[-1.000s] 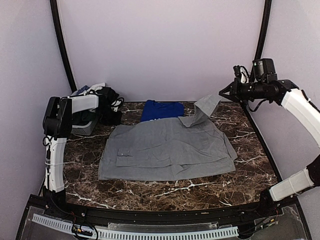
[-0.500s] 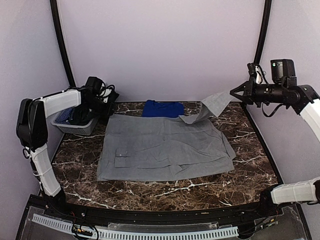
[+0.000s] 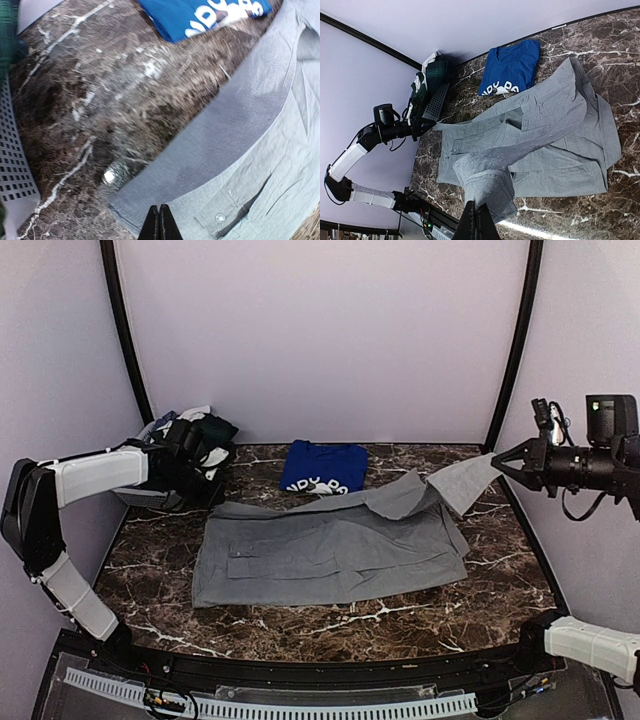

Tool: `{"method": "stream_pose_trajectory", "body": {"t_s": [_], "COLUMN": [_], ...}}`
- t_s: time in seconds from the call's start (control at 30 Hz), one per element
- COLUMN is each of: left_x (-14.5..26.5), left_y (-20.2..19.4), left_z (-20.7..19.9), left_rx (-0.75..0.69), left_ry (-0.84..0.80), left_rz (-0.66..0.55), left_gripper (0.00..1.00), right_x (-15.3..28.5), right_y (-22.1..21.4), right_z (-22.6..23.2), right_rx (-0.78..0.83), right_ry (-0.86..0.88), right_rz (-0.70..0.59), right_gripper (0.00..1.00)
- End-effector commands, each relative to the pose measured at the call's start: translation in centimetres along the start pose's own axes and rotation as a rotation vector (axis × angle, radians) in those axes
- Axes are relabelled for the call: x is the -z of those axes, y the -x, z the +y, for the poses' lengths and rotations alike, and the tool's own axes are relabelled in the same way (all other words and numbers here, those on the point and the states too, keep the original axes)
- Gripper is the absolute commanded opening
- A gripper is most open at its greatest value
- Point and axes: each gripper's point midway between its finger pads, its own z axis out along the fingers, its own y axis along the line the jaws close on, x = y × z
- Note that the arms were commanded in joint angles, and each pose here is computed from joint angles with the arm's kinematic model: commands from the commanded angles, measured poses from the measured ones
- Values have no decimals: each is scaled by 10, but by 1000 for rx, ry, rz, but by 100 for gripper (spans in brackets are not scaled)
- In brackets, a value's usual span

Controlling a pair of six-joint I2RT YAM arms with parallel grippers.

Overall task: Fold and stack the mixed laundry pile
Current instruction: Fold the 1/3-folded shirt at the center of the board.

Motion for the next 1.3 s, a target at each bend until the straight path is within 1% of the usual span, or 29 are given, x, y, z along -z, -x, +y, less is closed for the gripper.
{"method": "stream_pose_trajectory", "body": {"t_s": [0.0, 0.13, 0.23, 0.3, 0.4, 0.47, 0.53, 0.6, 0.67, 0.7, 0.73, 0.8, 0.93, 1.07, 1.2, 1.23, 1.27], "left_x": [3, 4, 0, -2, -4, -1, 9, 21, 33, 36, 40, 39, 28, 17, 13, 12, 11], "left_y": [-21, -33, -50, -58, -62, -60, -48, -36, -23, -18, -13, -9, -21, -44, -56, -60, -61], "left_z": [-19, -32, -42, -42, -42, -42, -34, -32, -24, -25, -17, -13, -16, -24, -53, -63, -69], "left_rx": [-117, -162, -239, -271, -280, -270, -249, -223, -174, -154, -108, -71, -101, -154, -243, -273, -283], "left_ry": [3, -26, -37, -18, -4, 1, 49, 53, 74, 51, 59, 40, 4, -33, -110, -133, -150], "left_rz": [39, 62, 115, 142, 168, 164, 118, 53, -6, -29, -45, -55, 11, 88, 101, 109, 111], "left_gripper": [0, 0, 0, 0, 0, 0, 0, 0, 0, 0, 0, 0, 0, 0, 0, 1, 8], "right_x": [23, 30, 27, 25, 29, 38, 52, 63, 66, 65, 63, 57, 55, 59, 55, 52, 48], "right_y": [-18, -41, -60, -71, -80, -80, -68, -52, -37, -32, -26, -15, -9, -20, -39, -45, -50], "right_z": [-2, -7, -16, -19, -20, -16, -10, -2, 5, 10, 12, 18, 21, 14, 8, 7, 7], "right_rx": [-44, -95, -134, -157, -169, -153, -108, -60, -30, -20, -12, -1, 21, 17, -5, -9, -15], "right_ry": [-16, -2, 7, 17, 27, 19, -14, -44, -47, -35, -27, -14, -17, -41, -21, -7, 13], "right_rz": [3, 38, 77, 104, 125, 122, 85, 45, 13, 1, -8, -24, -19, 6, 62, 79, 101], "right_gripper": [0, 0, 0, 0, 0, 0, 0, 0, 0, 0, 0, 0, 0, 0, 0, 0, 0]}}
